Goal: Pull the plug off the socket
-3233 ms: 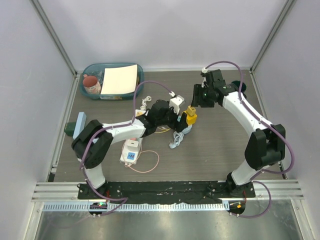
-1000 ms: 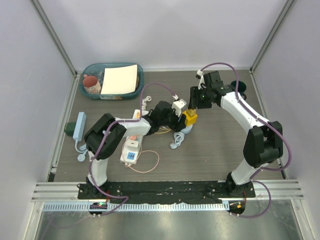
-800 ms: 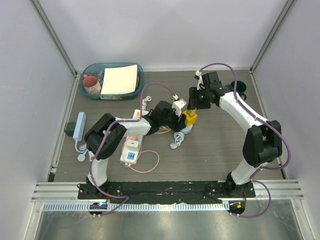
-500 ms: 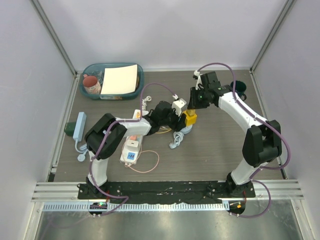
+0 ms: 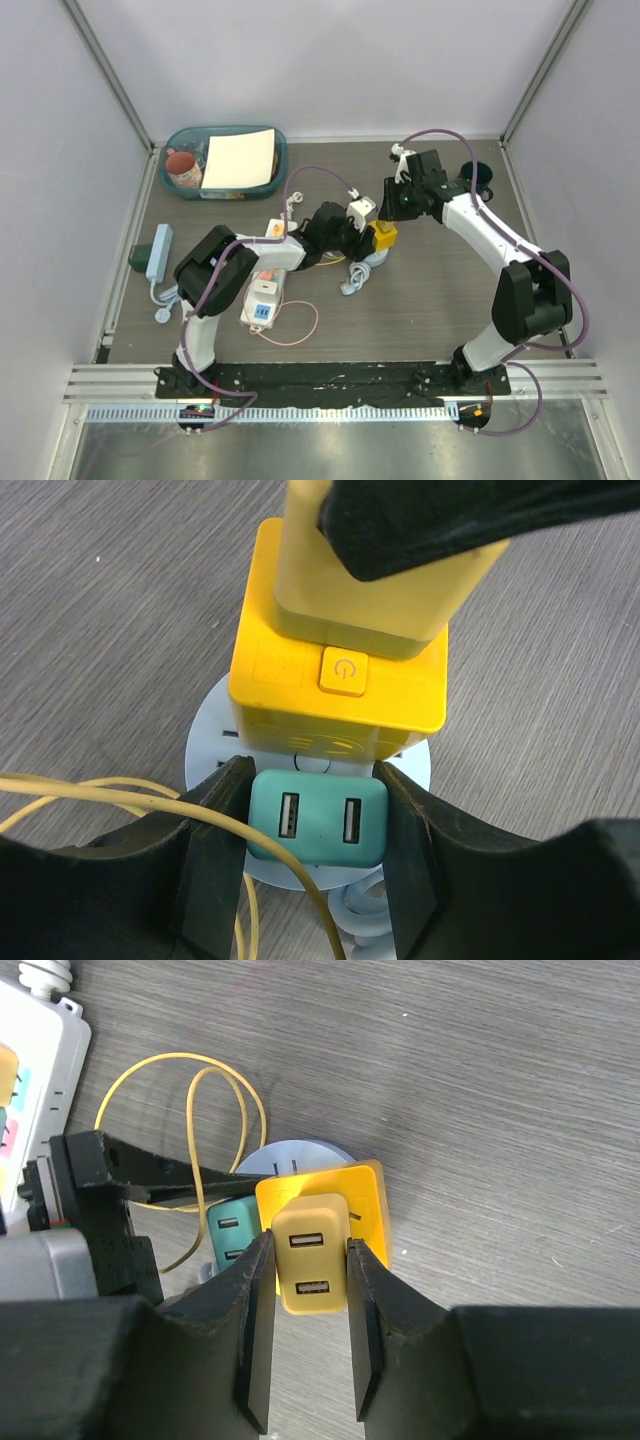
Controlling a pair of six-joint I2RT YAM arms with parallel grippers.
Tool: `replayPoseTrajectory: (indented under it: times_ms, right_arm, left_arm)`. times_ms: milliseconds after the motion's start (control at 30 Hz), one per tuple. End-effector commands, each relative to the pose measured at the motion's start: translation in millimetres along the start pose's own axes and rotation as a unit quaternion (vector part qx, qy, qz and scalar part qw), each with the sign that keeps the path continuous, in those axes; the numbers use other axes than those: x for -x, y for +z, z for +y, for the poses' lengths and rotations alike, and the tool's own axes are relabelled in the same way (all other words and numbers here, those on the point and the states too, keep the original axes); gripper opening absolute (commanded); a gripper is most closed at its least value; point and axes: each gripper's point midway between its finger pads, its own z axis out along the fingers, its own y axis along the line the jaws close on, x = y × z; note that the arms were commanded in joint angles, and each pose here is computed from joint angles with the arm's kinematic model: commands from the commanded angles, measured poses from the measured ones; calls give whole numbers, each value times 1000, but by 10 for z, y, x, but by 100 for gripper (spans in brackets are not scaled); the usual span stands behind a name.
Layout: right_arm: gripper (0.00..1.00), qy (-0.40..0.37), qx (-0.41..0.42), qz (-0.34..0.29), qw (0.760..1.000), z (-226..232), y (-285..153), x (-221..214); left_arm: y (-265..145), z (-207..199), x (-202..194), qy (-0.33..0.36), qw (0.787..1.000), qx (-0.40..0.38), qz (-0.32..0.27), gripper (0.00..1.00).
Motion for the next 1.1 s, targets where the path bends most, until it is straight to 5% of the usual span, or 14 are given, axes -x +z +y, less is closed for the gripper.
replayPoseTrajectory:
  times_ms: [0, 167, 333, 467, 600, 733, 900, 1067]
  right_arm:
    - [1, -40, 38, -97, 994, 279, -274, 341]
    - [1, -79, -26, -95, 992, 243, -256, 292]
    - [1, 61, 59, -92, 992, 109, -290, 411]
    - [1, 80, 94, -102, 987, 215, -302, 464]
    - [1, -12, -41, -91, 995, 96, -247, 287]
    - [1, -22, -86, -122, 989, -16, -417, 316]
    - [1, 66, 81, -154, 983, 308, -549, 527]
    - [1, 64, 50, -159, 984, 282, -452, 495]
  left_arm:
    - [26, 135, -699, -35, 994, 30, 97, 54]
    - [55, 127, -733, -39, 994, 26, 101, 52]
    - [75, 142, -772, -42, 993, 27, 108, 51]
    - [90, 141, -787, -47, 993, 27, 110, 50]
    - [97, 120, -695, -50, 993, 25, 103, 39]
    - [114, 117, -632, -52, 992, 25, 109, 37]
    - [160, 160, -786, -60, 989, 32, 132, 36]
    - [176, 155, -819, -68, 988, 32, 137, 36]
